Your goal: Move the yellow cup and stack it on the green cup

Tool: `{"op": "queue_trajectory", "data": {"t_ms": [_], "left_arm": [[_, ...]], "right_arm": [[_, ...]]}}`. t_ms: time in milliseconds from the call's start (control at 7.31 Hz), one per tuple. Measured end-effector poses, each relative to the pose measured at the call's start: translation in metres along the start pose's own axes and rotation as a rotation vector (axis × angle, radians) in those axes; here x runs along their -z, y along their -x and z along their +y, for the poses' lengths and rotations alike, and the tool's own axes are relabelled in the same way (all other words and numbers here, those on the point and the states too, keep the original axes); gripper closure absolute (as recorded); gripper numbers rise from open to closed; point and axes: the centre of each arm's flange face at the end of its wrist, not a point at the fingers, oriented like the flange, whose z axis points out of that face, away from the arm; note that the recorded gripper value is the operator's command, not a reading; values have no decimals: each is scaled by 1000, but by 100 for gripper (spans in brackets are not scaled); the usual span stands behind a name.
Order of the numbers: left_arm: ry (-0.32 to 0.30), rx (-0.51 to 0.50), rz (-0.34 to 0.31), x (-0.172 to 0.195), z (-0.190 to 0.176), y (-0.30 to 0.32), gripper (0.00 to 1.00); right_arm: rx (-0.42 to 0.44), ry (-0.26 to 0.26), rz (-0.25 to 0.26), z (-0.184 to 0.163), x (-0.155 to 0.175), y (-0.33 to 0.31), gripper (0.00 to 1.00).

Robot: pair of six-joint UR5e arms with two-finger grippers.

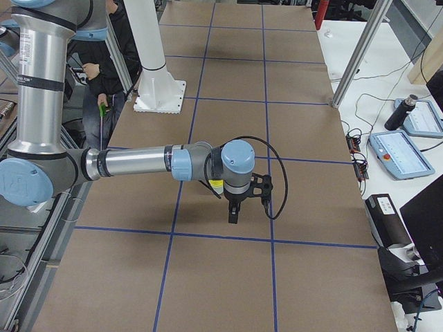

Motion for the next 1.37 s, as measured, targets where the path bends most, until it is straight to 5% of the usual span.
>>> {"op": "queue_trajectory", "data": {"t_ms": [1368], "left_arm": [[8,11,-40,-1,4,9,0]], "right_arm": [[34,5,4,7,-3,-9,1]]}}
